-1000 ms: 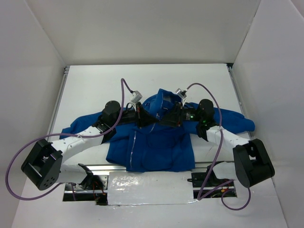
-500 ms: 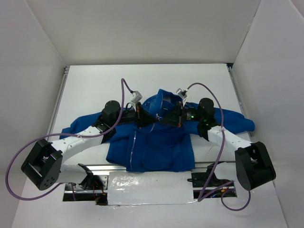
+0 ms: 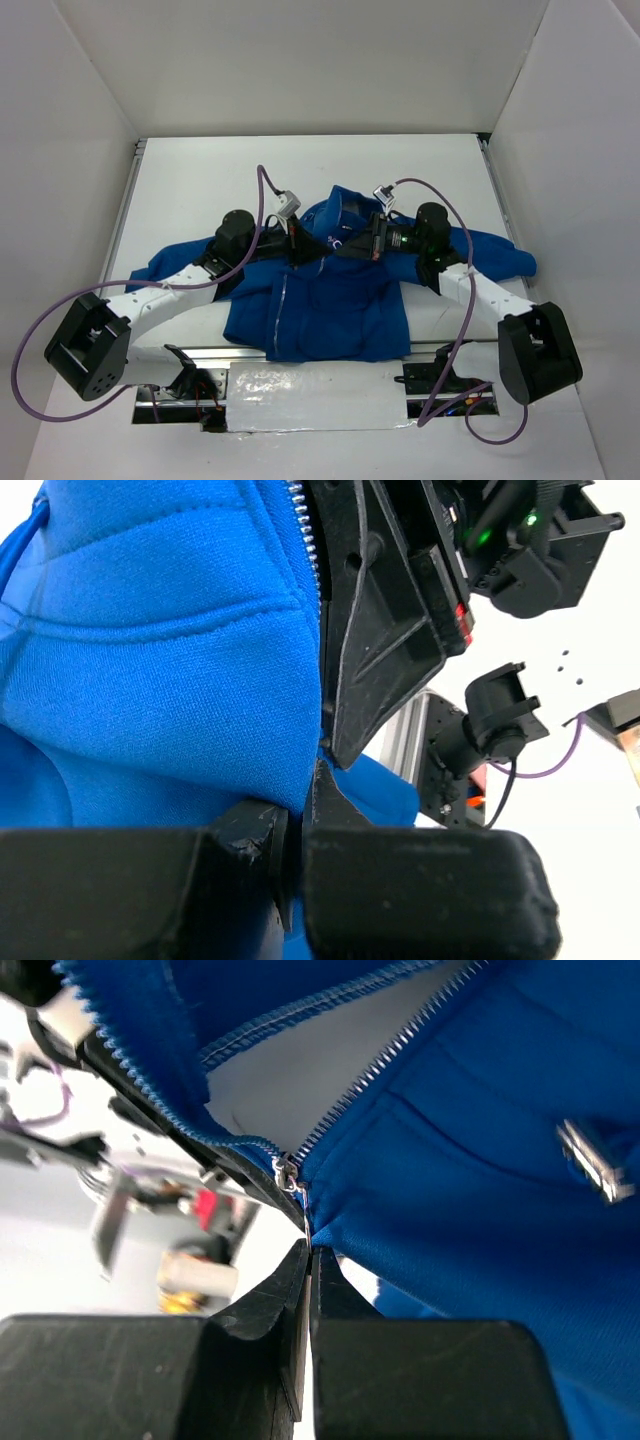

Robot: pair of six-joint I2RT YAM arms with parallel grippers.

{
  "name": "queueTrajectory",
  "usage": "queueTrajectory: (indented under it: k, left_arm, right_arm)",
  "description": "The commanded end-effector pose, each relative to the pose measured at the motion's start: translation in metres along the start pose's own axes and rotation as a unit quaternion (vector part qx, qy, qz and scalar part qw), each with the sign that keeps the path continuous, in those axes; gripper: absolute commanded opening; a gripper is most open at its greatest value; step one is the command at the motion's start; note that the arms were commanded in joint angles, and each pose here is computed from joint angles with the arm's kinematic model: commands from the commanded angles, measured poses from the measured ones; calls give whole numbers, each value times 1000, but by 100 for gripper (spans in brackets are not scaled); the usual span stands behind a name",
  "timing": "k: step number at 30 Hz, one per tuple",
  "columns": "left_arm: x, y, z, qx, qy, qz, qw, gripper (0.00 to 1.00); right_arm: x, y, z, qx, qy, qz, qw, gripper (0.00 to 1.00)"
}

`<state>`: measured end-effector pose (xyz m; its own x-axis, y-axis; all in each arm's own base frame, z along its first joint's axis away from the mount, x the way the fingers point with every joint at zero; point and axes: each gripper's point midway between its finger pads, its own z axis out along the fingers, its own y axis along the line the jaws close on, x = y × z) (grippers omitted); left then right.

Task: Zip up the jacket

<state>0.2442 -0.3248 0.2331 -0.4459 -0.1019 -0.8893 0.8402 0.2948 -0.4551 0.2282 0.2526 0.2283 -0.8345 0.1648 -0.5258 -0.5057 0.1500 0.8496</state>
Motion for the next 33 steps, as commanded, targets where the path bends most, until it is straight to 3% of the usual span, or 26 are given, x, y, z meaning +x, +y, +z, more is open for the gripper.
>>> queueTrajectory:
  k: [1,8,13,16,20,25,33]
  left_arm:
    - [-18,-14,0,20,-12,53,998,0]
    - [-22,-13,-3,9,-16,65,998,0]
    - [-23,-11,-3,5,-12,68,998,0]
    - [-24,-13,-3,7,-13,71,997,0]
    - [-23,-15,-3,13,-11,71,997,0]
    - [-16,-9,-4,3,-7,67,998,0]
    - [-2,0,-7,-15,8,62,998,0]
  right_arm:
    - [-26,35,-5,-18,-57,27,998,0]
    - [-26,35,-11,20,-53,-3,998,12]
    - [-20,34,-9,8,-35,6,999,8]
    - [-22,35,-8,4,-40,10,999,0]
    - [-29,40,-7,-6,-57,32,998,0]
    - [-54,71,-9,-47,-103,73,991,0]
    - [-130,97,-21,-20,-257,156,953,0]
